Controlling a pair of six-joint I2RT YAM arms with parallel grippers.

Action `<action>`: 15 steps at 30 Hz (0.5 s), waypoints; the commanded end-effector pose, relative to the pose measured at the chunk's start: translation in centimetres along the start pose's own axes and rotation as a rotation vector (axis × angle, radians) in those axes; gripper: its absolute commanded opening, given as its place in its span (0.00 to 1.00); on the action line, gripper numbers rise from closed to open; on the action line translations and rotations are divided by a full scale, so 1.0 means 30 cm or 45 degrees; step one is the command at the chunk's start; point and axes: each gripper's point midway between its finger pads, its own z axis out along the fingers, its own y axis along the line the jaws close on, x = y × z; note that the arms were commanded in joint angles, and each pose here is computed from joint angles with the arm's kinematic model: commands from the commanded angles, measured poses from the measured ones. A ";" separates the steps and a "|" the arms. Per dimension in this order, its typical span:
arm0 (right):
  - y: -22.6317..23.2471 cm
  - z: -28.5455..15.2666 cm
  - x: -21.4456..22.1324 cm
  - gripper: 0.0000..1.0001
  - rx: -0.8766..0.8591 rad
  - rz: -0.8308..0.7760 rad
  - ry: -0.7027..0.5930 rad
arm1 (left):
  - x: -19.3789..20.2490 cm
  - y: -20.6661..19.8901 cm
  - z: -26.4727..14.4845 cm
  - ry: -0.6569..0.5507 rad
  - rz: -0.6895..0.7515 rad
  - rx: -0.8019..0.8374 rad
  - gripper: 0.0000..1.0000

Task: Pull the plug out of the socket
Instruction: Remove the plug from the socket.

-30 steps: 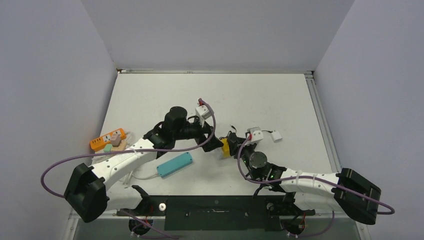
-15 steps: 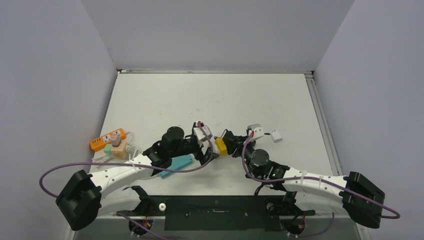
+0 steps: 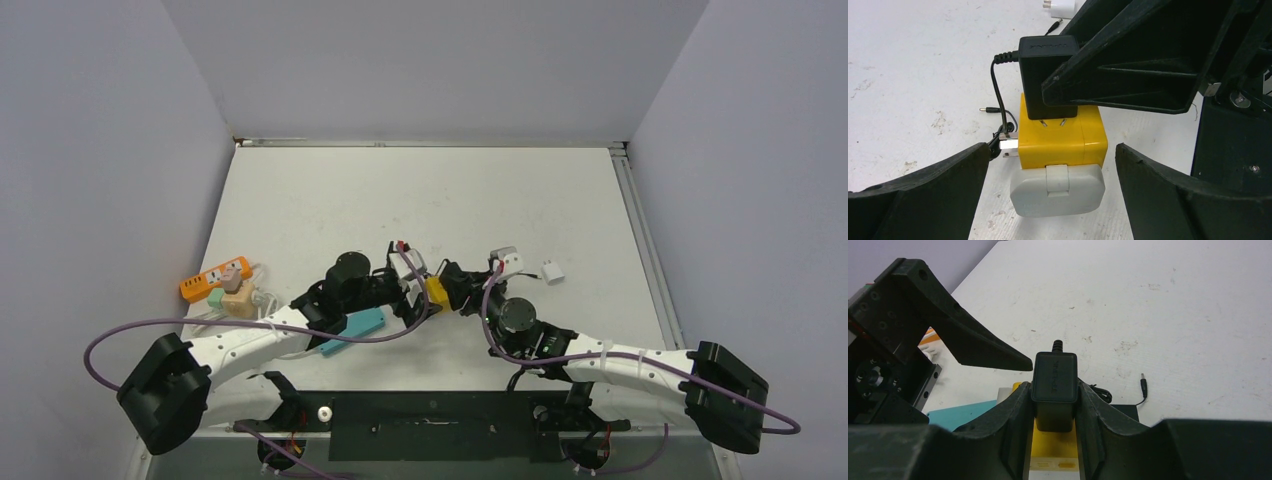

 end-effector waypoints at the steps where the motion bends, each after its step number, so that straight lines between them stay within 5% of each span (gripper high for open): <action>1: 0.116 0.017 -0.176 0.05 -0.113 0.148 -0.186 | -0.062 0.009 0.019 -0.045 0.032 -0.016 0.93; 9: 0.153 0.018 -0.159 0.05 -0.149 0.147 -0.170 | -0.043 0.009 0.032 -0.008 0.008 -0.013 0.87; 15: 0.150 0.013 -0.156 0.05 -0.145 0.151 -0.169 | -0.030 -0.001 0.050 0.050 -0.015 0.021 0.55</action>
